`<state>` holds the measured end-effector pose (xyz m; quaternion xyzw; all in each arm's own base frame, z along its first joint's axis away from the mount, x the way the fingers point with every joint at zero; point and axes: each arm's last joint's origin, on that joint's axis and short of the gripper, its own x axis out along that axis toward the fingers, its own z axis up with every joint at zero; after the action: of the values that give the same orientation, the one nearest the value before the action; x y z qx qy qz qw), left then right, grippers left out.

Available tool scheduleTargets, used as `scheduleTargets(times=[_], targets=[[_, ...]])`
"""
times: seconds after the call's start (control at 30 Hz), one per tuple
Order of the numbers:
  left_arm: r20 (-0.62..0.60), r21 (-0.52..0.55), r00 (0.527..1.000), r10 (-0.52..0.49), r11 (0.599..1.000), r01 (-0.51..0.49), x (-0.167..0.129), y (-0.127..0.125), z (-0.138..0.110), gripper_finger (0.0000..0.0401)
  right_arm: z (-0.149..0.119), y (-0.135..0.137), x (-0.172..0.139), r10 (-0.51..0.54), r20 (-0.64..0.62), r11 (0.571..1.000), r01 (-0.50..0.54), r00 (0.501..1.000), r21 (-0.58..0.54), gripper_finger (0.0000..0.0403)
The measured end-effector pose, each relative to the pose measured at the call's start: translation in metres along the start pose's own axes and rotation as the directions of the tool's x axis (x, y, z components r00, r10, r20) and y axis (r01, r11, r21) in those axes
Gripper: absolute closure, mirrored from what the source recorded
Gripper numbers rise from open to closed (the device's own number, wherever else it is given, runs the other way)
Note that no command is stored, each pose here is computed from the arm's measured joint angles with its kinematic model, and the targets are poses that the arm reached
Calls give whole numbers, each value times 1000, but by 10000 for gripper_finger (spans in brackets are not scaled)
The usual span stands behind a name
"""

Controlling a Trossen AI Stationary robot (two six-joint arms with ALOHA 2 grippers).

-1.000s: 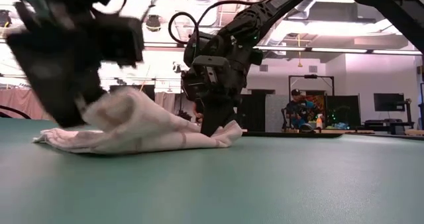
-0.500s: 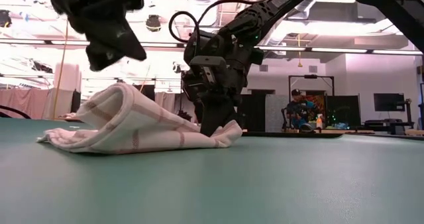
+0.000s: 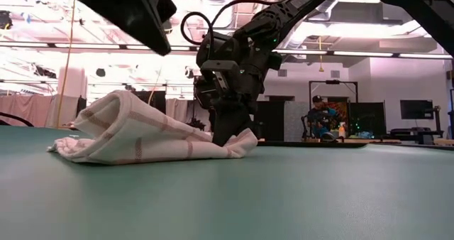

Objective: Roll towel into tight, uniform cylinder
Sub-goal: Roll the white patterned towel

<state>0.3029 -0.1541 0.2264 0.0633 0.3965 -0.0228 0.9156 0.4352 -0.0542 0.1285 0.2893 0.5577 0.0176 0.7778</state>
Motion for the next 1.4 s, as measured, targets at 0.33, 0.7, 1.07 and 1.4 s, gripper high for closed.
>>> scheduleTargets(times=[0.33,0.7,1.07,1.4], targets=[[-103,-80,989,-102,992,94,16,-20,-7,401,3,1,0,-10,34,1000,11,999,-14,392],[-270,-120,962,33,990,-68,28,-17,-29,401,6,1,0,-11,67,1000,11,998,-11,392],[-381,-102,899,215,957,-272,18,-11,-46,401,7,1,0,-10,71,1000,10,997,-12,392],[-405,-111,863,302,921,-374,14,-6,-51,401,7,1,0,-9,72,1000,10,997,-13,392]])
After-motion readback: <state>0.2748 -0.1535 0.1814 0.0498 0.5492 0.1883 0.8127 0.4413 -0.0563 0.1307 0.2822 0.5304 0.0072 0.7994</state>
